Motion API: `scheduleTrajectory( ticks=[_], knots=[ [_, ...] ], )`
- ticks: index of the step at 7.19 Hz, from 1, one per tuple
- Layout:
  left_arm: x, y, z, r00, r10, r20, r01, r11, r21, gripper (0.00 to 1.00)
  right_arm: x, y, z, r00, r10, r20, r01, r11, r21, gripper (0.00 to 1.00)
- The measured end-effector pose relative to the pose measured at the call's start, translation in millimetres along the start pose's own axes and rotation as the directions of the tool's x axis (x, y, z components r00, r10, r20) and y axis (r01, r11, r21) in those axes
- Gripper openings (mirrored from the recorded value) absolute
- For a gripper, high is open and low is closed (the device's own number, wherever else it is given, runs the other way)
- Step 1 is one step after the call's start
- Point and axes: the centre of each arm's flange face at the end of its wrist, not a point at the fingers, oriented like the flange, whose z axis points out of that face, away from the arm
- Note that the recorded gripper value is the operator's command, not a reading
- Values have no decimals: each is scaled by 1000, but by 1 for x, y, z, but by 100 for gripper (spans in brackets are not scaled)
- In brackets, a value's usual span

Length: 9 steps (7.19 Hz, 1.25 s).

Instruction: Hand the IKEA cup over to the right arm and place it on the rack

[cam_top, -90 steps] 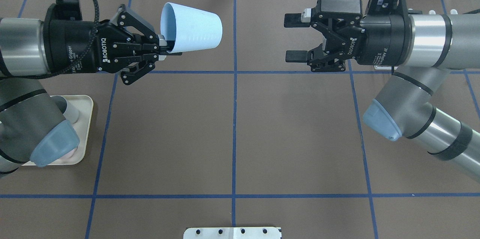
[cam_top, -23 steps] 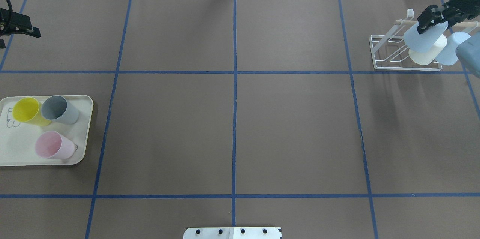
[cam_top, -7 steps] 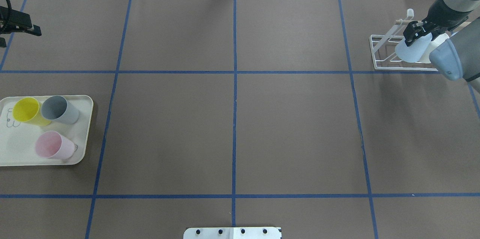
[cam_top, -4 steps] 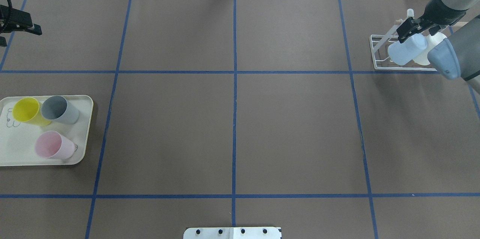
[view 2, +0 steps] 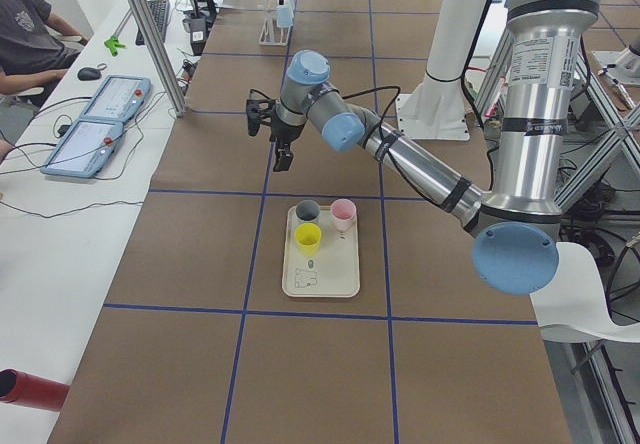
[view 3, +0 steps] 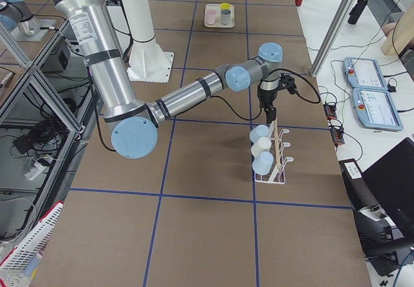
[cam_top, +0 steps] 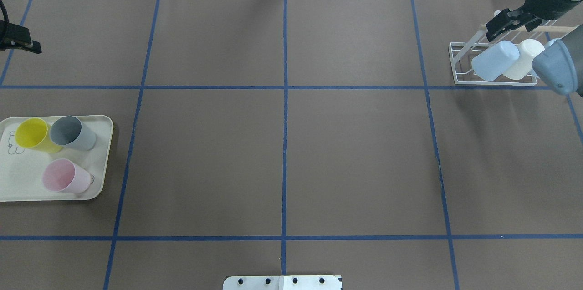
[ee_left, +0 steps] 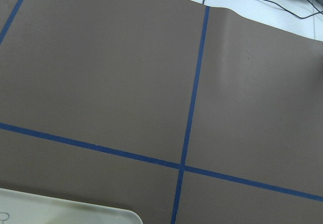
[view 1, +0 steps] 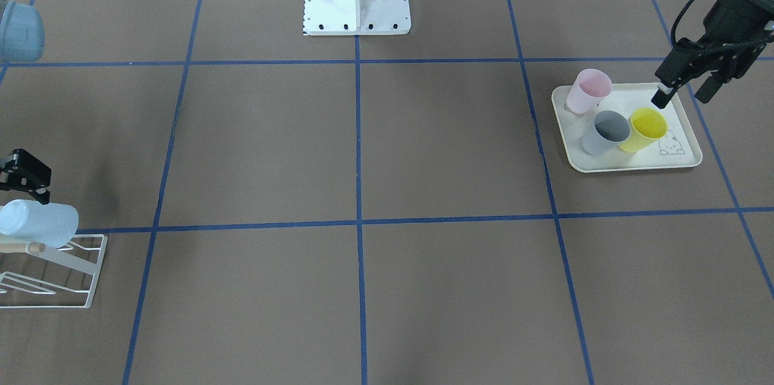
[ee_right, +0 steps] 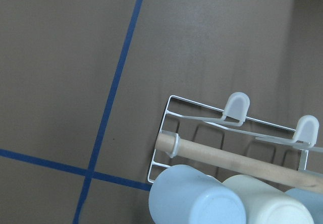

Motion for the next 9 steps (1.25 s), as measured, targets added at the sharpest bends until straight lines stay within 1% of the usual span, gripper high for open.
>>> scheduleTrajectory(
  ticks=[2,4,6,7,9],
  knots=[
    [-55,25,18,993,82,83,-76,995,-69,100,-7,3,-13,1000,19,9,-20,1000,19,99],
    [-87,34,43,987,83,136,-66,990,-125,100,-10,5,-16,999,23,22,-24,1000,20,99],
    [-87,28,73,985,83,150,-58,986,-158,100,-11,6,-14,999,24,28,-24,1000,14,99],
    [-76,36,89,985,86,150,-57,981,-187,100,-11,6,-13,999,24,29,-24,1000,12,99],
    [-57,67,114,984,89,155,-47,967,-252,100,-13,7,-10,999,21,30,-22,1000,7,99]
  ],
)
